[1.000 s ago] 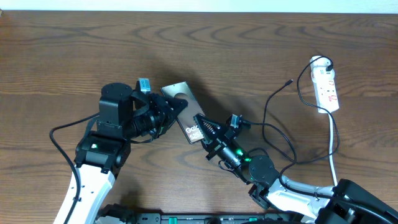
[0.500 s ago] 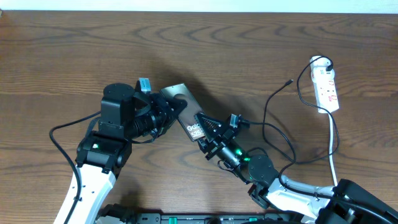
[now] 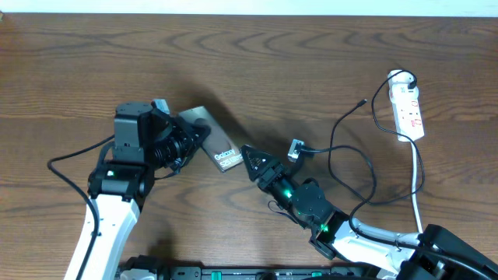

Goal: Plug charger to phone and switch on socket

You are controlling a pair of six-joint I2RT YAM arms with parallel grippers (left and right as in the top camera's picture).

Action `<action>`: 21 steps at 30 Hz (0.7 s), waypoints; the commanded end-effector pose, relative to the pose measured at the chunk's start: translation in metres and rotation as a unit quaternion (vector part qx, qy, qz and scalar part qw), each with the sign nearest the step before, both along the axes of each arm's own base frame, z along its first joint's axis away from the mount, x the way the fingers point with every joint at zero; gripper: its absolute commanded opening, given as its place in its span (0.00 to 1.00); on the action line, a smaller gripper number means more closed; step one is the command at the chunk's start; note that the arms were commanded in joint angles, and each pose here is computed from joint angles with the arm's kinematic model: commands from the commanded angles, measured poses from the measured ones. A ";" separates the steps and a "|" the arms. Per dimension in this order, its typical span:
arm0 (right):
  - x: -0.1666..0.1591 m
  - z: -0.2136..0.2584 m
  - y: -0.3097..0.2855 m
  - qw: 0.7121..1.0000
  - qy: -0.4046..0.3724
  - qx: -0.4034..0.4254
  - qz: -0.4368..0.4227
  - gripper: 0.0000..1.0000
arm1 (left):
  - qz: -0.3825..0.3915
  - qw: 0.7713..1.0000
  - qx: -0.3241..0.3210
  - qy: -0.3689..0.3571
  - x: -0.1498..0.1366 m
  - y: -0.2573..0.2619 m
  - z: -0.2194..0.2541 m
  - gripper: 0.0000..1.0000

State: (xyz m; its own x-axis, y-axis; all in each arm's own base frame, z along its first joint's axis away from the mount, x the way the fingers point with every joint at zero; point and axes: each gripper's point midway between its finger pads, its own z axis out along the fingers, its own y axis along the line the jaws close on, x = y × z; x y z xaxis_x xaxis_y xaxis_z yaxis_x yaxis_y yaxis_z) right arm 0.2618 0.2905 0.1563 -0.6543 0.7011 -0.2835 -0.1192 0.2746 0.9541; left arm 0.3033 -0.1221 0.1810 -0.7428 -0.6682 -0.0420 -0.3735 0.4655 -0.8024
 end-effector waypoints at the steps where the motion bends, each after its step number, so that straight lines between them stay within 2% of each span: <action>1: 0.007 -0.006 -0.010 0.989 -0.085 -0.123 -0.013 0.85 | -0.040 0.999 0.012 -0.005 0.001 -0.004 -0.008 0.07; 2: 0.008 -0.009 -0.012 0.987 -0.086 -0.135 -0.013 0.92 | -0.047 0.999 0.009 0.002 0.001 -0.006 -0.012 0.07; 4: 0.011 -0.021 -0.021 0.982 -0.074 -0.171 -0.018 0.99 | -0.068 0.998 0.004 0.013 0.000 -0.011 -0.021 0.07; 9: 0.019 -0.041 -0.054 0.970 -0.030 -0.240 -0.040 0.99 | -0.096 0.995 0.009 0.040 0.001 -0.015 -0.045 0.07; 15: 0.026 -0.015 -0.091 0.960 -0.014 -0.268 -0.074 0.99 | -0.097 0.993 0.009 0.065 0.003 -0.016 -0.063 0.07; 17: 0.027 -0.015 -0.117 0.945 0.034 -0.312 -0.092 0.99 | -0.101 0.993 0.003 0.068 0.003 -0.017 -0.064 0.08; 21: 0.027 -0.005 -0.177 0.892 0.117 -0.415 -0.137 0.99 | -0.117 0.991 -0.019 0.056 0.003 -0.025 -0.056 0.07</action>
